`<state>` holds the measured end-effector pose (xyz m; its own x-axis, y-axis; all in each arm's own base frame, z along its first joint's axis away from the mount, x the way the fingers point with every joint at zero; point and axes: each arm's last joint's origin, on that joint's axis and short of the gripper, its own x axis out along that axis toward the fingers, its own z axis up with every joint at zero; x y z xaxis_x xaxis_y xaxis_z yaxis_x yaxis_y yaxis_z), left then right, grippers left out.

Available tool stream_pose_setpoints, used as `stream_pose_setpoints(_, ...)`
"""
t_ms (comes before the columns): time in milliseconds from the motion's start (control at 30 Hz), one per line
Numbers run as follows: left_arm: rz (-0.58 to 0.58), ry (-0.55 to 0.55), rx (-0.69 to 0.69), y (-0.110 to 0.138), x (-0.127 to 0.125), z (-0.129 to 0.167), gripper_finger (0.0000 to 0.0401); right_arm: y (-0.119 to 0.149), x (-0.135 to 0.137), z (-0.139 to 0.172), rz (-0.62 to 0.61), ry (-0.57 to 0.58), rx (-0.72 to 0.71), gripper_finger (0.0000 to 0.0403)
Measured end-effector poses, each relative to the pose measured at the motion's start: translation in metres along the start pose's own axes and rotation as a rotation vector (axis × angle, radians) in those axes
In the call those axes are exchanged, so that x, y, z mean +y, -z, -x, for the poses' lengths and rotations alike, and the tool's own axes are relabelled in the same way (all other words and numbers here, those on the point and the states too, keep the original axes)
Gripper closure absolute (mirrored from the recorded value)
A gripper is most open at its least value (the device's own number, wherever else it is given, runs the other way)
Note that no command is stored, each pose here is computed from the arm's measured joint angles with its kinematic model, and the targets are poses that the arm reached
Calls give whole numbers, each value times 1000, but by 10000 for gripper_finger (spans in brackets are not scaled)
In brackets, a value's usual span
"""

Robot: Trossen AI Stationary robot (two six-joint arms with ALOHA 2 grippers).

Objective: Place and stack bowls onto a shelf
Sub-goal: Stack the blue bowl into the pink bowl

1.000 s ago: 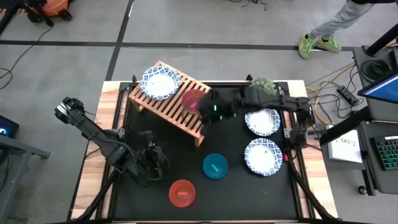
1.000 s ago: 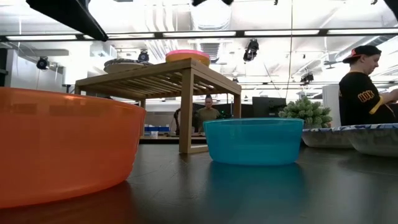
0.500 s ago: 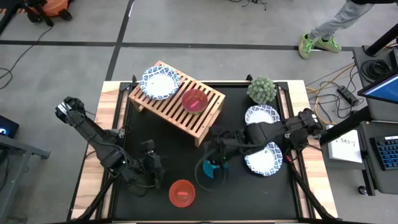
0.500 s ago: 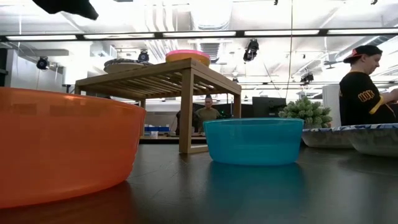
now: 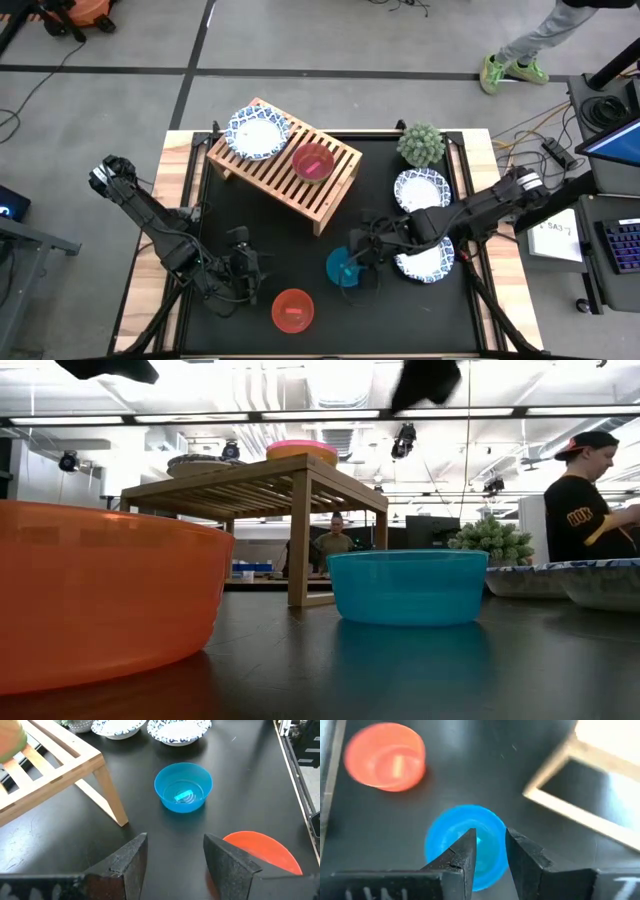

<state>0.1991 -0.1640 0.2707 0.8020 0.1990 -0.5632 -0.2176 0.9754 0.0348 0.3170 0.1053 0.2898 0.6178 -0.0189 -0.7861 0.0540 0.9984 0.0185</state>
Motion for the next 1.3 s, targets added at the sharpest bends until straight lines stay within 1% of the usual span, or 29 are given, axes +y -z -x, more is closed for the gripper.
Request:
stream_pose_setpoints(133, -17, -6, -5, 0, 0, 0, 225, 25, -11, -20, -71, 41, 49, 290)
stream_pose_setpoints(233, -31, -23, -18, -1, 1, 0, 225, 39, -15, -36, -87, 53, 63, 274)
stream_pose_setpoints(400, -49, -33, -26, -1, 1, 0, 225, 57, -19, -65, -106, 59, 53, 259)
stream_pose_setpoints(533, -54, -49, -38, -1, 1, 0, 225, 66, -23, -85, -117, 74, 66, 260)
stream_pose_setpoints(667, -58, -52, -38, -1, 2, 0, 225, 72, -27, -100, -118, 96, 109, 272)
stream_pose_setpoints(800, -59, -52, -38, -1, 2, 0, 225, 76, -28, -108, -112, 104, 140, 293)
stream_pose_setpoints(900, -61, -58, -42, -1, 2, 0, 225, 77, -28, -109, -113, 101, 144, 316)
stream_pose_setpoints(1033, -75, -64, -45, -1, 2, 0, 225, 77, -28, -109, -115, 97, 146, 357)
stream_pose_setpoints(1133, -82, -65, -45, 0, 2, 0, 225, 76, -28, -109, -123, 63, 156, 387)
stream_pose_setpoints(1300, -109, -67, -43, 0, 2, 0, 225, 71, -34, -102, -174, -6, 167, 394)
